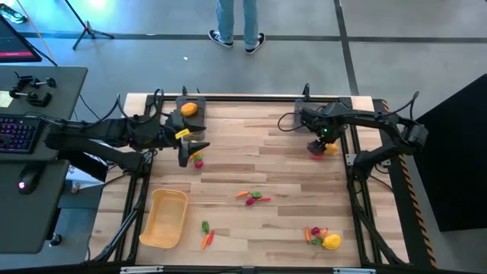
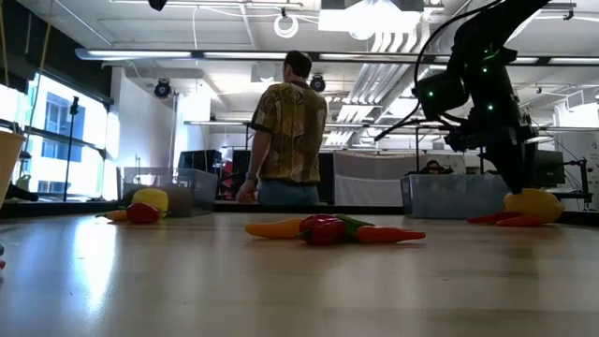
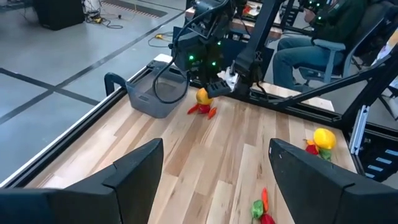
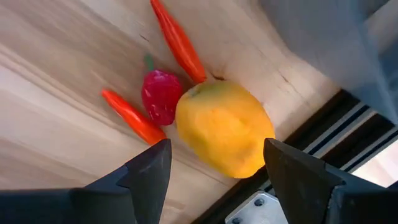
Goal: Sort produce into baskets
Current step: Put the top right yellow lemon into the left black bin
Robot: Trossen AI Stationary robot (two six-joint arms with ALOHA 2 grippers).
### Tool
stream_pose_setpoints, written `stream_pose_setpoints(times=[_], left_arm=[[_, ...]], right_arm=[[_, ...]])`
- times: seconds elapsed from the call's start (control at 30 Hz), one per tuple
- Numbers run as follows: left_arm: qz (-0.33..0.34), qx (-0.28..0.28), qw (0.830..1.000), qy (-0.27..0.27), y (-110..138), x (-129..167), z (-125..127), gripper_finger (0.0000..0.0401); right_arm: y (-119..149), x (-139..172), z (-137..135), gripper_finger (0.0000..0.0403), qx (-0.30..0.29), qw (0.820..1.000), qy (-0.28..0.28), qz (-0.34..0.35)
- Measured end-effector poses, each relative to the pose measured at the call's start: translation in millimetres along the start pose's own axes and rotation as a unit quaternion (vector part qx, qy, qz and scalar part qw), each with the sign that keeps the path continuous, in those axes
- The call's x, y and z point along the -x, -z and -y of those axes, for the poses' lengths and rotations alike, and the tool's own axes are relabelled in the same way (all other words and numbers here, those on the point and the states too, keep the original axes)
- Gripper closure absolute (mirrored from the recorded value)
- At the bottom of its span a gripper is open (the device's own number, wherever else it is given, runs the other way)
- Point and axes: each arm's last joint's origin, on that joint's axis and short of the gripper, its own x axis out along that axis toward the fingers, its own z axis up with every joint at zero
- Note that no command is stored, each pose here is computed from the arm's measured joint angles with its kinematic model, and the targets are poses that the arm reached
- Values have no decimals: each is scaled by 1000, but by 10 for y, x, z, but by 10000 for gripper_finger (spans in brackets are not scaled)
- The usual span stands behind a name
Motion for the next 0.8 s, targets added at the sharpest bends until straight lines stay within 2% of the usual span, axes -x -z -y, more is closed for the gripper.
stream_pose_setpoints(times=[0.2, 0.4, 0.6, 0.8], left_arm=[[-5, -1, 1000, -1, 12, -32, 9, 123], [-1, 7, 1000, -15, 9, -31, 2, 123], [5, 16, 1000, -16, -2, -31, 3, 123], [48, 44, 998, -3, -90, -26, 25, 123]], right_arm=[[102, -188, 14, 158, 14, 999, 17, -31], [124, -269, 18, 158, 10, 999, 30, -28], [96, -273, 5, 158, -39, 999, 18, -14], [109, -344, 6, 157, -99, 995, 27, -5]])
